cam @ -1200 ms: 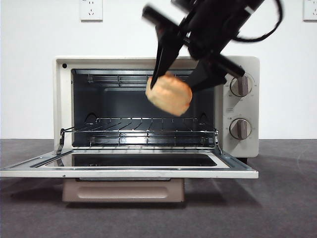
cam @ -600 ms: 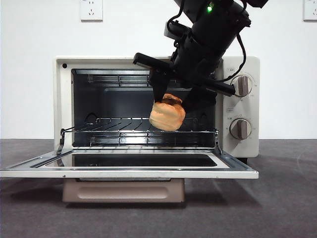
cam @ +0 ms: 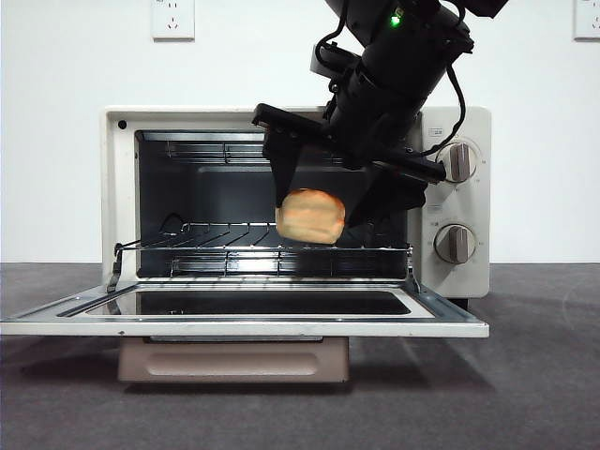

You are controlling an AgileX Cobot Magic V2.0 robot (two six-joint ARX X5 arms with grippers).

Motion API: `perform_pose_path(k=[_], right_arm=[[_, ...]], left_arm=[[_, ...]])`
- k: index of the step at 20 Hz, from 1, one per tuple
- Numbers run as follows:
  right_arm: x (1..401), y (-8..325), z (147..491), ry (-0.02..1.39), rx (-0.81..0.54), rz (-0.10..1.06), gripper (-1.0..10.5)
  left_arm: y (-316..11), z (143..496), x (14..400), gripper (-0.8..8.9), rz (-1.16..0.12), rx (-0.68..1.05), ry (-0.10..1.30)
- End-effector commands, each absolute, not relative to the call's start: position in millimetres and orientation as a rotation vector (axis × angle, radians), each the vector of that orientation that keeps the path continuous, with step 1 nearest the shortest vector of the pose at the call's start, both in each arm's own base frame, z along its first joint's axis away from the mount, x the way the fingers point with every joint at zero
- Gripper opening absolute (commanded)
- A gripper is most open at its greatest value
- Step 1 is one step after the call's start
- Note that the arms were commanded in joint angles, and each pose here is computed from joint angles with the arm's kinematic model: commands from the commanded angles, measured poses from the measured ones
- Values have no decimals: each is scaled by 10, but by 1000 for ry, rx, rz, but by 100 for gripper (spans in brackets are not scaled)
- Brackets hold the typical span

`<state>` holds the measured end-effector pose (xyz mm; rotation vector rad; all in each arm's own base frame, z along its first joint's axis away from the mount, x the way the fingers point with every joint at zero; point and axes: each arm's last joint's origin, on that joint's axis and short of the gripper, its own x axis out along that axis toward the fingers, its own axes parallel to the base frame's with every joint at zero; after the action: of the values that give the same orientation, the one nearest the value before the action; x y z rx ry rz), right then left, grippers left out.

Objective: The left arm flap open the oven, the right arm pick bread and place it into oven, the left arm flap close the oven

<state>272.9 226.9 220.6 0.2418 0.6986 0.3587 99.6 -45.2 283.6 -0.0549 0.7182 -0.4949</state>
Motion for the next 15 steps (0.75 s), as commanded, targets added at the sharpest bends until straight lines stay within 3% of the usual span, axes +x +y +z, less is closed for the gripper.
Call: perform_pose_path(k=[1,6,11,15], right_arm=[[2698,2322,2298,682,253,383,451],[2554,2280,2493,675,248,406,451],[2281,2205,2753,708,198,529,451],[2081,2055,2949,706,130,563,451]], left_arm=[[-459,2850,1003,15,-505,-44,710],[-459,2850,1003,15,-505,-44,709],[-461,2852,1008,15,-506,-44,707],[-465,2867,1020,15,-508,-47,687]])
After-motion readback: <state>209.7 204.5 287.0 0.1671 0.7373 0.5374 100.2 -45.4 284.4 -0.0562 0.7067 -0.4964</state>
